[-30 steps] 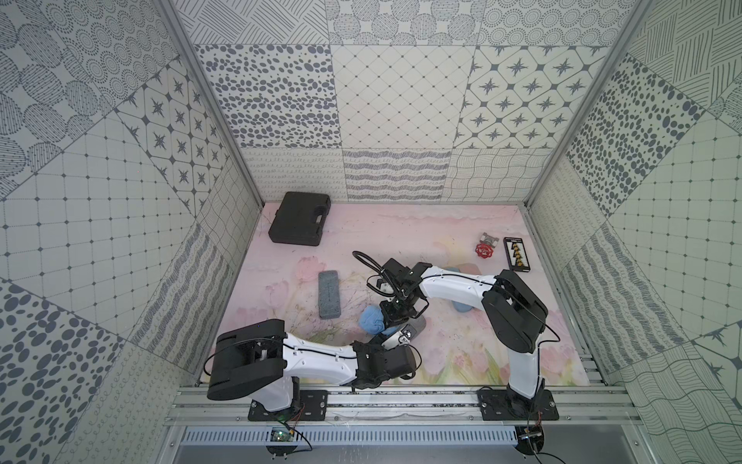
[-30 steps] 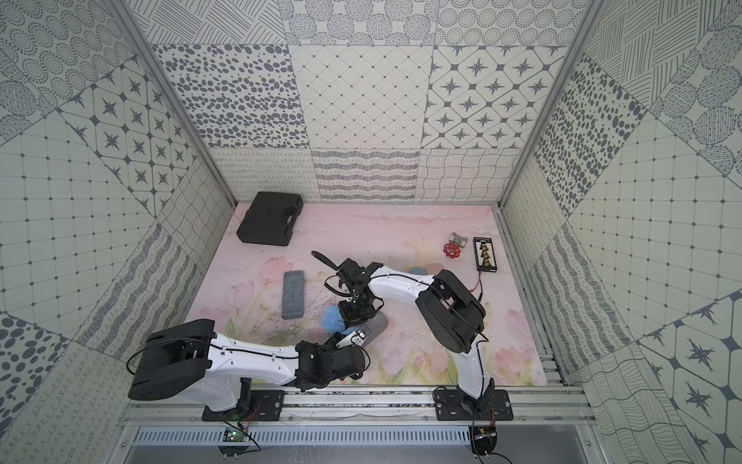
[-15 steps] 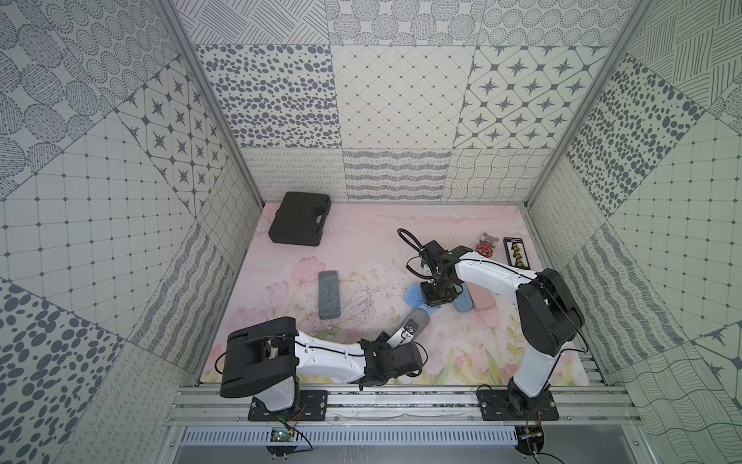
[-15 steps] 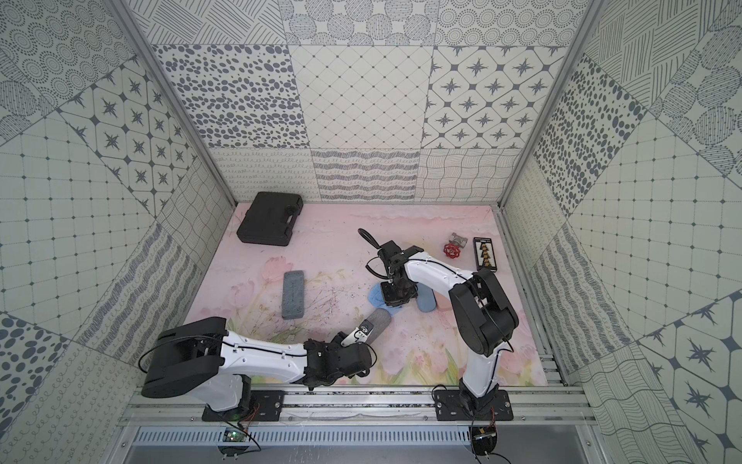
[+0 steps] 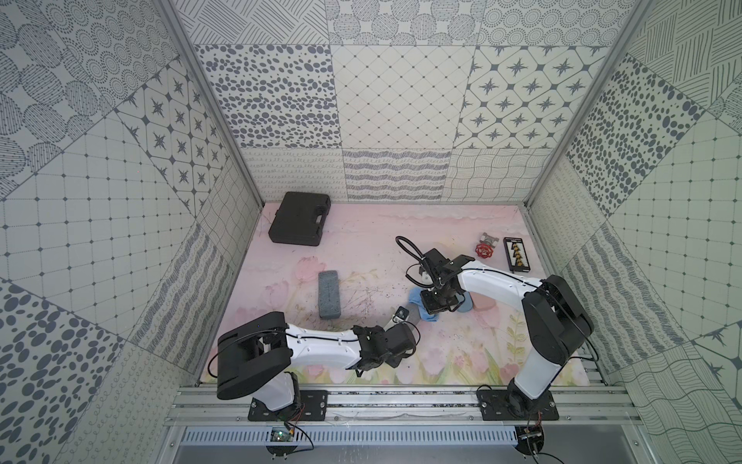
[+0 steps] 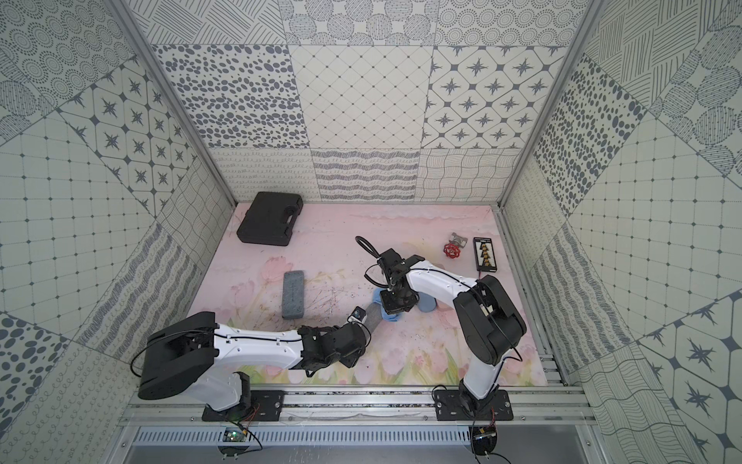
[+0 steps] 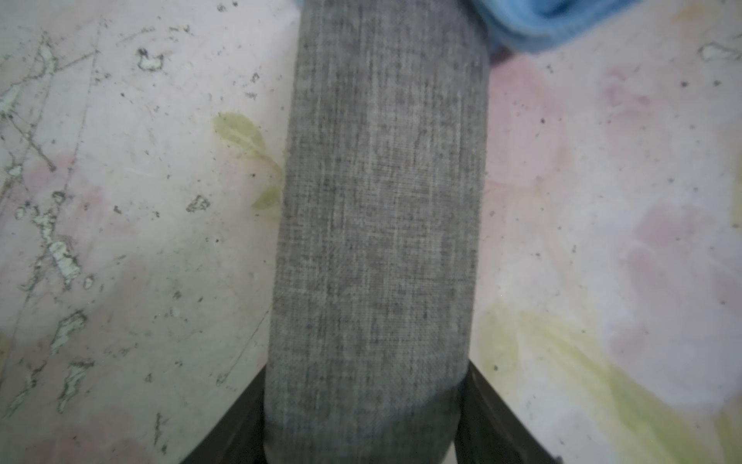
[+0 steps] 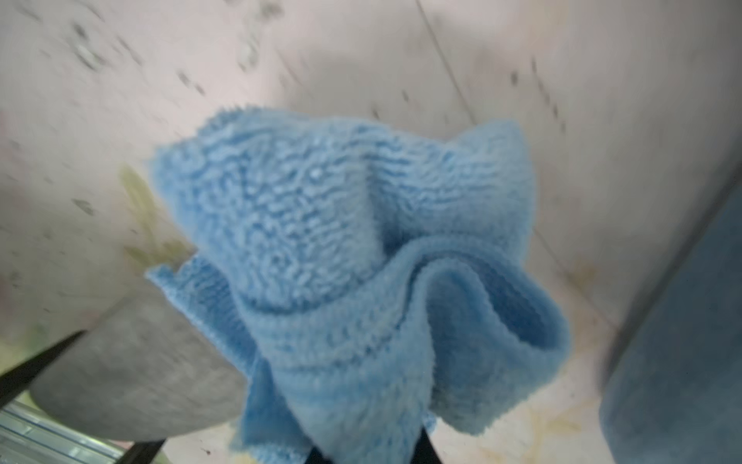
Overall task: Wipe the eyeglass case
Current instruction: Wipe the dirt from the eyeglass case.
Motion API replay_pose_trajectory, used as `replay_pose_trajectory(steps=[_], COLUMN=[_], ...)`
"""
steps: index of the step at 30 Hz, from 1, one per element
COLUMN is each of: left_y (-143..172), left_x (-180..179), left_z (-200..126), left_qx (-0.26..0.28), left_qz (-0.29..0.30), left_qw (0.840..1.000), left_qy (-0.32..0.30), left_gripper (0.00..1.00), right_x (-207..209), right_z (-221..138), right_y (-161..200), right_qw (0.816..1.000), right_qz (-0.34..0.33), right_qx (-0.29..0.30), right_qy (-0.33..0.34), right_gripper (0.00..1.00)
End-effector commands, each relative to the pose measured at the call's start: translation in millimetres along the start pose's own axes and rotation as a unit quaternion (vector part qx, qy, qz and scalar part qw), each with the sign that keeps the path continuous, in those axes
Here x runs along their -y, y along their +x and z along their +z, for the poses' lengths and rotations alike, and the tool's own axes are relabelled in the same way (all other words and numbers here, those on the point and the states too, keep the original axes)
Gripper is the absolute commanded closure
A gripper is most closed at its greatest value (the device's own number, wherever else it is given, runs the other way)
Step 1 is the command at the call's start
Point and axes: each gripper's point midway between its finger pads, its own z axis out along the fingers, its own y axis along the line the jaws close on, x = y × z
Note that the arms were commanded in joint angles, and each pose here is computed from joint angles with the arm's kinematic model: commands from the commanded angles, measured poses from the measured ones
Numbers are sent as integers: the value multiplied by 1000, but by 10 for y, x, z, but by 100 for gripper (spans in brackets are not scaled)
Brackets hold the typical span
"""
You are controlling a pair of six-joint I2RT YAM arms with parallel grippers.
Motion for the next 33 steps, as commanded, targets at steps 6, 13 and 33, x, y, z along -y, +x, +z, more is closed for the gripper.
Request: replay_pose_trajectory(steps=[6,13,33], left_y=[326,273,295], left_x=[-54,66,53], left_z=[66,72,83], left_qx=[-93,-107,-109], left_qz=[0,-15,-27], left_qw=[996,993,991], left_qy=[-1,49,71], left_gripper=[91,91,92], right_x=[58,-635,-1187], right_z=[-134,60,-1163], right_y=[-137,11,-524], right_qw=[999,992,927], right_qz=[45,44,73], right_qx=[6,-17,102], right_qy=[-24,-114,-354], right_gripper=[100,100,100])
